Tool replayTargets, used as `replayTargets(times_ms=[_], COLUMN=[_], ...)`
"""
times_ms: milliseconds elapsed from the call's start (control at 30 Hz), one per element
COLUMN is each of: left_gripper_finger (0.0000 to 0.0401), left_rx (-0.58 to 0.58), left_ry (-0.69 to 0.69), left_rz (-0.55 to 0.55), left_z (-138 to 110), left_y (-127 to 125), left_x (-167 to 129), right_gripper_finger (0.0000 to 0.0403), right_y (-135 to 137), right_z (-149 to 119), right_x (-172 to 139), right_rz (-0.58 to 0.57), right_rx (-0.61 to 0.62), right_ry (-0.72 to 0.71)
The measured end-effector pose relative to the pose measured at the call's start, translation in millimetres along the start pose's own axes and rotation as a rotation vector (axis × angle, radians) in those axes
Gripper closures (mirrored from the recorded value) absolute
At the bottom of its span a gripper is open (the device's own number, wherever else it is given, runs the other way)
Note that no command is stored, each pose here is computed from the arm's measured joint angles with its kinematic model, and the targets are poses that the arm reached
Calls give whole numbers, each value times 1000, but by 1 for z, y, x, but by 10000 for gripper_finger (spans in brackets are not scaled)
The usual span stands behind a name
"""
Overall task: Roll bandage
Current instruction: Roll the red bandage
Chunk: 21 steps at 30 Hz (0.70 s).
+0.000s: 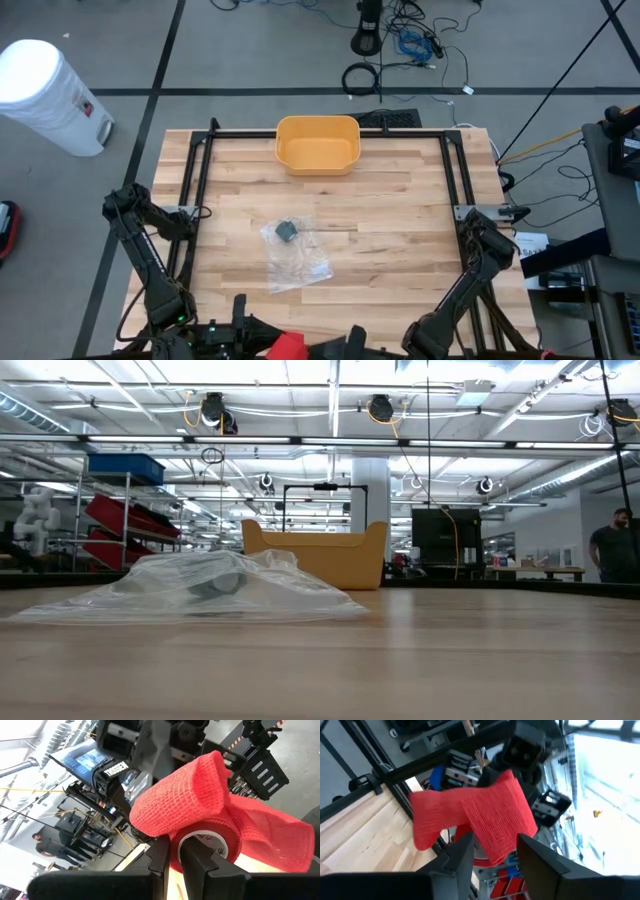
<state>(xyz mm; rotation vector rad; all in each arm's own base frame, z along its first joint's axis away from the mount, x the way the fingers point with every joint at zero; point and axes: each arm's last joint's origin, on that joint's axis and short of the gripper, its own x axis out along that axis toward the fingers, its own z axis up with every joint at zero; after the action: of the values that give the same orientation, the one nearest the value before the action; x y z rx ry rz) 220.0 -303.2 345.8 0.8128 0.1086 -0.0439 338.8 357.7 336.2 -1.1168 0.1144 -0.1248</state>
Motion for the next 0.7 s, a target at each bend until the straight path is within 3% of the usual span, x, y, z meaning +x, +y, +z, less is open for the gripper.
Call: replayTargets(times_ms=[233, 567, 700], left_gripper_finger=[360, 360, 360], left_rx=[4, 4, 3], left_ry=[4, 7, 8], left_rz=[1, 4, 4], left_z=[0, -1, -1], left_y=[0, 1, 1], left_x=[0, 1, 2], right_gripper_finger=[272, 273, 273], right_y=[3, 20, 21], right_z=[8, -4, -1], right_x=[-13, 7, 9], right_rz=[7, 28, -5], right_rx=[-59, -235, -250], right_ry=[-34, 17, 7])
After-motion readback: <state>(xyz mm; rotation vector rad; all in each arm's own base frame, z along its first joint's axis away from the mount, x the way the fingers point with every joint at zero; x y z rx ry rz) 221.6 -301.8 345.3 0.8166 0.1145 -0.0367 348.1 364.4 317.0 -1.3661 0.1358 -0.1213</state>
